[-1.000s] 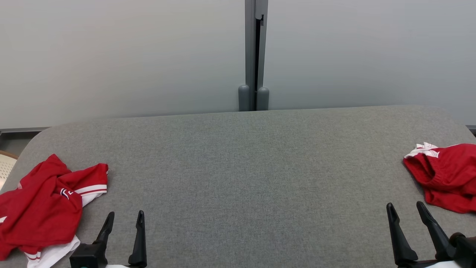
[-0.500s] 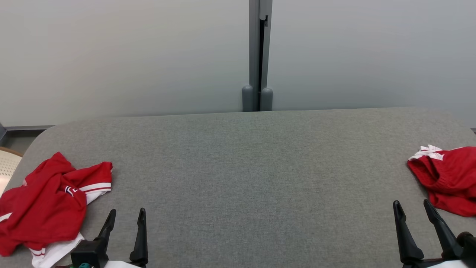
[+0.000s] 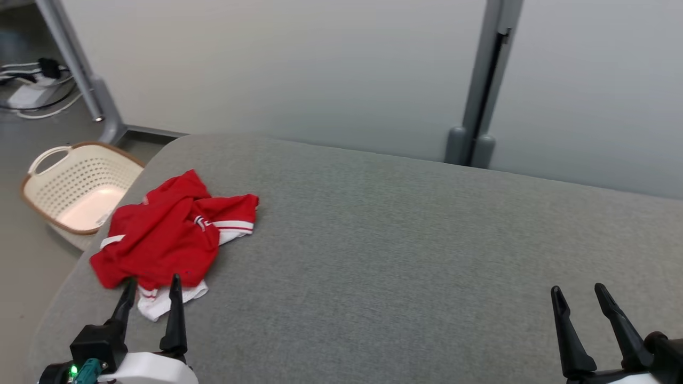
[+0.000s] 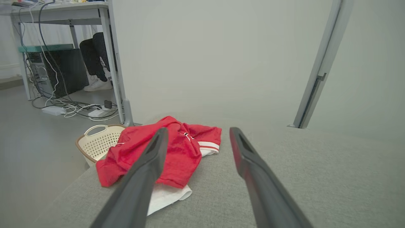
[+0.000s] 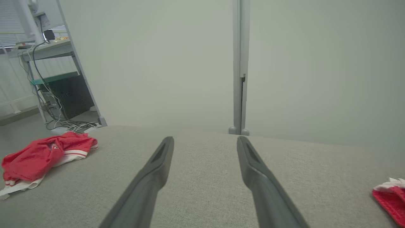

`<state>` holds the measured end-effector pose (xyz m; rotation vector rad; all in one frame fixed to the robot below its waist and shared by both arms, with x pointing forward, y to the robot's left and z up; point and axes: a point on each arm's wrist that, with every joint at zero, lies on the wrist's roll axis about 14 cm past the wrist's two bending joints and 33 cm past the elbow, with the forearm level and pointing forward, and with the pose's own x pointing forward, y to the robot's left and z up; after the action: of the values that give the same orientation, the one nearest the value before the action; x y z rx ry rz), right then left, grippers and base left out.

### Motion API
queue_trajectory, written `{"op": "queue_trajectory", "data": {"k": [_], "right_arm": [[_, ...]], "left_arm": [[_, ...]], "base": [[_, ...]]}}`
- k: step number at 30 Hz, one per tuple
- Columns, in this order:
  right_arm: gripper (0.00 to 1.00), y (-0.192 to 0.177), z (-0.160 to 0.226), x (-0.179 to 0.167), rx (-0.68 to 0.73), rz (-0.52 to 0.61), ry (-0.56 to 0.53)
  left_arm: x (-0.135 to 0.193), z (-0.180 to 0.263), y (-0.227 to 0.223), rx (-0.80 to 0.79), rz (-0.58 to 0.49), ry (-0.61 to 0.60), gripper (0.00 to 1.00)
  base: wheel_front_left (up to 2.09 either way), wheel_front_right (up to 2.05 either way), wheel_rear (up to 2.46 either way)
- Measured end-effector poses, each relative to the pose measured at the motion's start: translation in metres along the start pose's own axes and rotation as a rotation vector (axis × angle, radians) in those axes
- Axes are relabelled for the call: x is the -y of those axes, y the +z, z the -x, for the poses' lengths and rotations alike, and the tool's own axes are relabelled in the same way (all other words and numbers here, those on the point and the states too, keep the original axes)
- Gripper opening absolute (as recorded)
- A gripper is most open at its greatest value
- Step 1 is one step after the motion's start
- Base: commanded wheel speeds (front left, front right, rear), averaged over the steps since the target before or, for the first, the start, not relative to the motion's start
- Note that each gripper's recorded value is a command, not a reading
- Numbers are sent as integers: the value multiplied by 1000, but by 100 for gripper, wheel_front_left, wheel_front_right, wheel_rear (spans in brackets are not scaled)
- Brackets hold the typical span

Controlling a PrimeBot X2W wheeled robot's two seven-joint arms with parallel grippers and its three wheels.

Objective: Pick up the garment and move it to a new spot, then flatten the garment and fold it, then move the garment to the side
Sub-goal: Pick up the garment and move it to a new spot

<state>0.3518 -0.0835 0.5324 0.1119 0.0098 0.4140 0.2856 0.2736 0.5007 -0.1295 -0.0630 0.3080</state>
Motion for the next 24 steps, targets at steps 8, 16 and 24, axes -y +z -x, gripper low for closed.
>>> {"op": "queue_trajectory", "data": {"k": [8,16,24], "right_arm": [[100,-4,-31,-48,-18,0,162],[100,-9,-42,-63,-34,10,216],[100,-10,-53,-53,-52,34,212]], "left_arm": [[-51,36,15,47,-12,179,100],[-63,48,20,49,12,241,100],[-46,17,14,7,39,195,100]], "base": [[0,0,0],[0,0,0],[0,0,0]]}}
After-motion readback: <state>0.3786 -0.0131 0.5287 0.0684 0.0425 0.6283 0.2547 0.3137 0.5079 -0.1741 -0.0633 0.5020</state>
